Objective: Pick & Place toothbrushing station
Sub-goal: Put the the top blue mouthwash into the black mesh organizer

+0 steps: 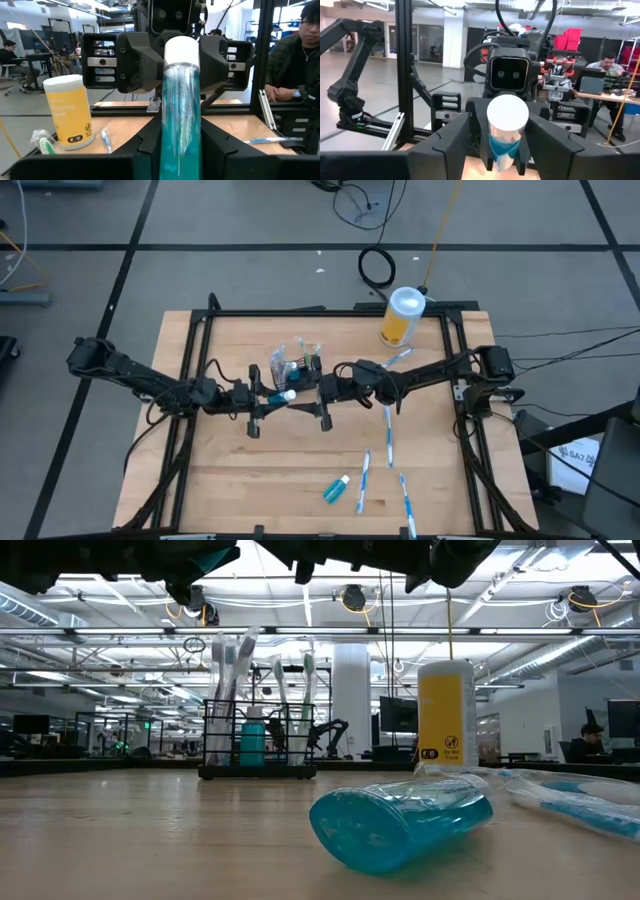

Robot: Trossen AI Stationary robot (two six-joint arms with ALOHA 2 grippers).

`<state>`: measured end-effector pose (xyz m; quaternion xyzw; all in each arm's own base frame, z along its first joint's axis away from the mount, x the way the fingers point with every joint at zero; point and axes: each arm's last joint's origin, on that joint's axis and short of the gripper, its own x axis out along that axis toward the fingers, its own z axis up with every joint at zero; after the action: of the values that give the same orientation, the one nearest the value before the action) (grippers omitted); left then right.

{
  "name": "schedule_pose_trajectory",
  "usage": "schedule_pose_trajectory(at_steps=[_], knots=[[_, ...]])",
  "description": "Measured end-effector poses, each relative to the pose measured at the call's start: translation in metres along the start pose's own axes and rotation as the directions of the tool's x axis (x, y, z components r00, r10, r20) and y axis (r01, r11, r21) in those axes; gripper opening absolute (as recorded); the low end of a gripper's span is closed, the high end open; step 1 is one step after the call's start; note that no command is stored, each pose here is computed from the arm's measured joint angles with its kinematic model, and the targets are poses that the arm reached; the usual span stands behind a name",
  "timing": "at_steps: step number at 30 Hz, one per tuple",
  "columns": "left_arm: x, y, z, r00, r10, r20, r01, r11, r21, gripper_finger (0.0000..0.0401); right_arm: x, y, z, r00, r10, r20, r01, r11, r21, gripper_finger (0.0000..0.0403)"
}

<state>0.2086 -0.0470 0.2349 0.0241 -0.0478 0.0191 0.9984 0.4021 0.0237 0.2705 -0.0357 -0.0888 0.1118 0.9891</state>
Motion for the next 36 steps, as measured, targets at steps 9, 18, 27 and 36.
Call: schedule_pose_trajectory(at_steps=[9, 18, 27, 36], knots=[[0.000, 0.000, 0.000, 1.000, 0.004, 0.000, -0.004, 1.000, 0.019, 0.0093, 0.004, -0.005, 0.023, 0.976, 0.011, -0.219, -0.009, 1.000, 0.011, 0.0173], [0.000, 0.001, -0.002, 1.000, 0.009, -0.015, -0.009, 1.000, 0.029, 0.0093, 0.010, -0.009, 0.046, 0.928, 0.026, -0.371, -0.013, 0.999, 0.037, 0.0173], [0.001, 0.003, -0.003, 0.999, 0.033, -0.032, -0.032, 0.999, 0.036, 0.0093, 0.010, -0.010, 0.046, 0.928, 0.023, -0.372, -0.023, 1.000, 0.004, 0.0170], [0.001, 0.003, 0.000, 1.000, 0.016, -0.003, -0.016, 1.000, 0.026, 0.0093, 0.012, -0.010, 0.045, 0.933, 0.022, -0.360, -0.019, 1.000, 0.013, 0.0147]])
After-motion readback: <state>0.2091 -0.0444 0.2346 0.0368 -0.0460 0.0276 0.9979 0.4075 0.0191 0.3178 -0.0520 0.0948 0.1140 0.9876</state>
